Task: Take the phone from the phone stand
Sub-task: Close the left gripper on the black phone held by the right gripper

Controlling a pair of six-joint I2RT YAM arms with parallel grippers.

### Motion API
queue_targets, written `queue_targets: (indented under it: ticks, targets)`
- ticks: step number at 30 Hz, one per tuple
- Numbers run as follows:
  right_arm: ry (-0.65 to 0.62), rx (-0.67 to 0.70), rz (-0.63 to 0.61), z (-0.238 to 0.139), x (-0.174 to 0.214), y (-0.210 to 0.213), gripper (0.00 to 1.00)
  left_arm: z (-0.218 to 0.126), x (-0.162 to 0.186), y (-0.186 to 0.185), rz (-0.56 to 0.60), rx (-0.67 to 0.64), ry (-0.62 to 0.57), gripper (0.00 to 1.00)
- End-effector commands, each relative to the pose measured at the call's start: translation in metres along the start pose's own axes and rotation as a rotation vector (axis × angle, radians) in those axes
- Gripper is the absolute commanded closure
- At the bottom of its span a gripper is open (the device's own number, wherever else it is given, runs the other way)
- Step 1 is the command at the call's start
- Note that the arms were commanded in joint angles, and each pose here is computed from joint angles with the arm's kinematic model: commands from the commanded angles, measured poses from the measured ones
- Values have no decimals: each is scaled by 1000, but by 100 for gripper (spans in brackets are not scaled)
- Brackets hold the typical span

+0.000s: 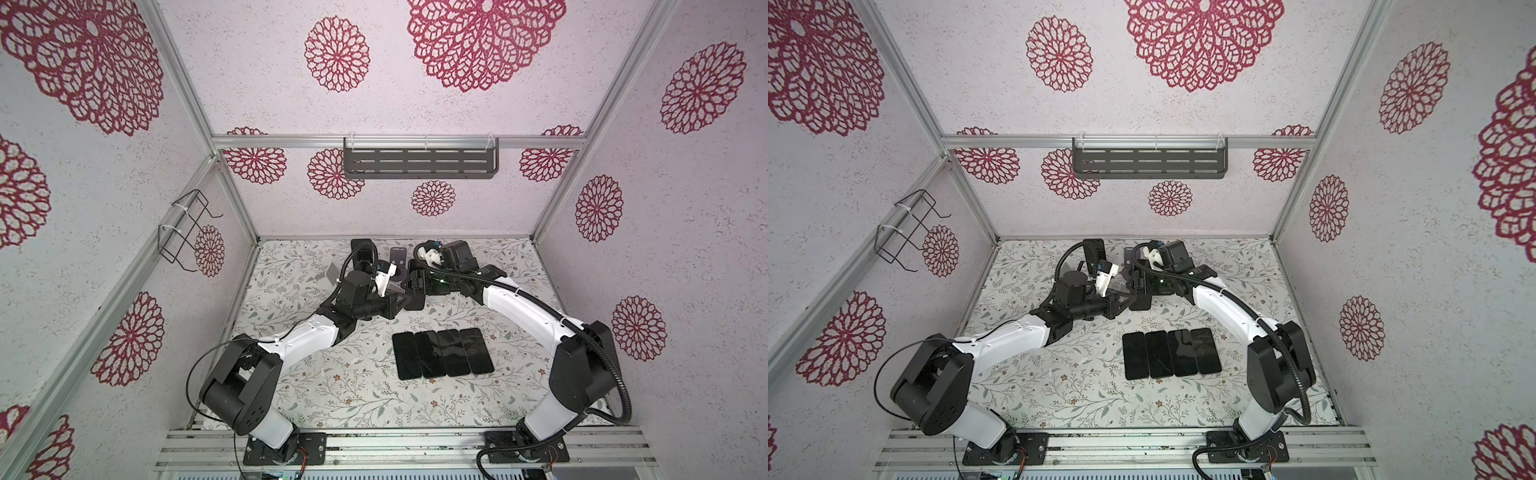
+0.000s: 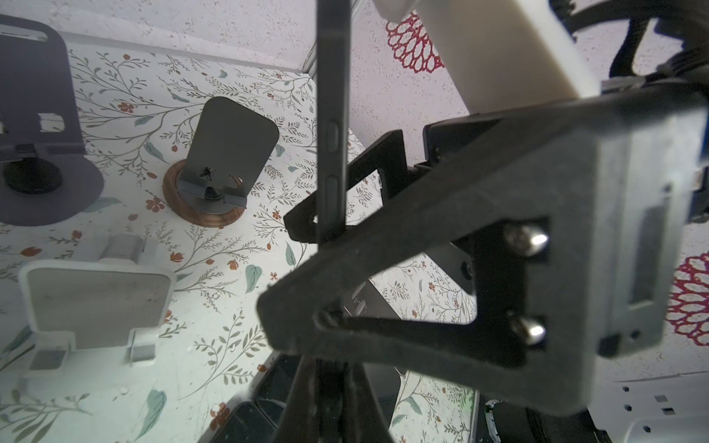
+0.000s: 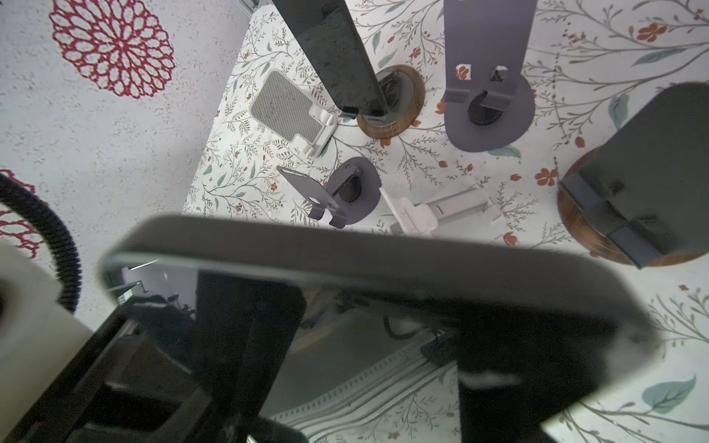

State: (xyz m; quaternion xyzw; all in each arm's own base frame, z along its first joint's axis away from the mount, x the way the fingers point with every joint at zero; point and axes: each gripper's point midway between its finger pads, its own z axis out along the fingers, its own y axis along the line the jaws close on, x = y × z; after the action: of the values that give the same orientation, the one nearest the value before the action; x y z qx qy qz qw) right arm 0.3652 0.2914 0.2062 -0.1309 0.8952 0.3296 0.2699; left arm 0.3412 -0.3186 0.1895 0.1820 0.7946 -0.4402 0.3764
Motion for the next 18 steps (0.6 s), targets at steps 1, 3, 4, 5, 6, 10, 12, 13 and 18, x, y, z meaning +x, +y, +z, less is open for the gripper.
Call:
queue_targets:
  ticks: [1,3,4,5,6,10,12,13,18]
  targets:
    - [-96,-65,-43,-25,-25,27,30,0,-14,-7,46,21,-37,97]
    - [-99,-61,-60,-25,-25,26,24,0,-14,-7,44,17,-37,100]
    - [-96,-58,-70,-25,-24,26,22,0,-14,-6,44,13,-38,100]
    - [-89,-54,-84,-26,-24,26,19,0,-14,-5,41,10,-36,100]
    - [-83,-39,-99,-27,-23,24,17,-1,-14,-5,41,7,-36,100]
    - [-92,31,-129,-35,-24,14,7,-1,-14,-4,39,0,-39,100]
    - [-108,54,-137,-41,-26,11,1,-1,-14,-2,38,-4,-40,100]
    - [-112,61,-141,-43,-25,11,1,-1,-14,-3,37,-4,-39,100]
    - [-155,157,-134,-62,-29,-10,1,-3,-13,-2,34,-15,-40,100]
